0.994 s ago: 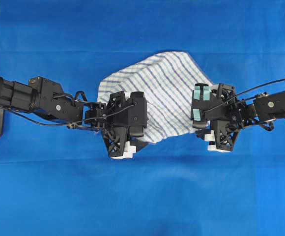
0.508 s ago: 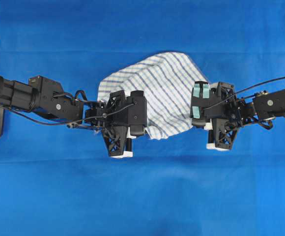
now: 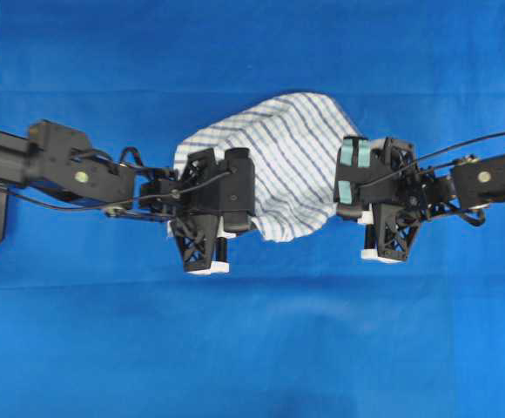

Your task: Lift the towel with both arms.

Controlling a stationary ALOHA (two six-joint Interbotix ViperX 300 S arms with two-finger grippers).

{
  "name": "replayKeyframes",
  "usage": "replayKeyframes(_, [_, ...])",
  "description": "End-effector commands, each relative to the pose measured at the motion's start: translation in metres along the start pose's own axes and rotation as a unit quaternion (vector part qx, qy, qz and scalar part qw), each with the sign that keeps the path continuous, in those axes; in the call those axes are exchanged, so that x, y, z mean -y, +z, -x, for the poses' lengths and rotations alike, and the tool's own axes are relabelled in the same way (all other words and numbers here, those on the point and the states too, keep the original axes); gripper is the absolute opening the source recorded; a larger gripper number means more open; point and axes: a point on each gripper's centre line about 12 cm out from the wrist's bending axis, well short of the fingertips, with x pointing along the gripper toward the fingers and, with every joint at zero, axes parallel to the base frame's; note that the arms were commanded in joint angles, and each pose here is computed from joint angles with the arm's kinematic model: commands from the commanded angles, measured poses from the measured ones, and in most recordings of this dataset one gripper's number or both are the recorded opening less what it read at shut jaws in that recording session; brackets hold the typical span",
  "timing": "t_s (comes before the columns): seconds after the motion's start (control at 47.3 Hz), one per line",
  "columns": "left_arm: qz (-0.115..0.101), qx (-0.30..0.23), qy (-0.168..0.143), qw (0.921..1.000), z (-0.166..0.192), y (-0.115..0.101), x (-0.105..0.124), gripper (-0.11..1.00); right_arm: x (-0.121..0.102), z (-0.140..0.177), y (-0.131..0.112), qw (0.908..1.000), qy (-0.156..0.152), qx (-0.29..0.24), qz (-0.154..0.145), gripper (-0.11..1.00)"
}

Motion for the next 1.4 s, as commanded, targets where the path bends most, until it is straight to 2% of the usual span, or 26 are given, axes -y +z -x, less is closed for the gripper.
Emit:
replayKeyframes(0.0, [-0.001, 0.032, -0.002, 0.9995, 0.028, 0.030, 0.001, 0.02, -0.004, 0.028, 0.026, 0.9994, -0.001, 0.034, -0.002, 0.03])
replayKeyframes(0.212, [-0.004, 0.056, 0.000, 0.9984, 0.072, 0.062, -0.001, 0.02, -0.002, 0.089, 0.064, 0.9975, -0.021, 0.067, -0.009, 0.03])
replayKeyframes(0.444, [0.003, 0.066, 0.010, 0.9977, 0.113, 0.093, -0.010, 0.02, 0.002, 0.143, 0.099, 0.9944, -0.038, 0.096, -0.025, 0.03])
replayKeyframes(0.719, [0.011, 0.129, 0.028, 0.9912, 0.181, 0.136, -0.024, 0.02, 0.007, 0.203, 0.132, 0.9898, -0.050, 0.130, -0.028, 0.03])
replayKeyframes(0.91, [0.019, 0.165, 0.047, 0.9850, 0.228, 0.155, -0.034, 0.02, 0.009, 0.249, 0.152, 0.9838, -0.052, 0.170, -0.025, 0.03])
replayKeyframes(1.1, [0.000, 0.213, 0.053, 0.9757, 0.270, 0.175, -0.032, 0.02, 0.011, 0.282, 0.165, 0.9783, -0.052, 0.199, -0.022, 0.03])
replayKeyframes(1.185, [-0.004, 0.224, 0.054, 0.9731, 0.282, 0.182, -0.031, 0.02, 0.011, 0.293, 0.169, 0.9769, -0.053, 0.206, -0.021, 0.03])
replayKeyframes(1.375, [-0.006, 0.225, 0.054, 0.9728, 0.292, 0.189, -0.031, 0.02, 0.012, 0.307, 0.175, 0.9743, -0.054, 0.218, -0.020, 0.03])
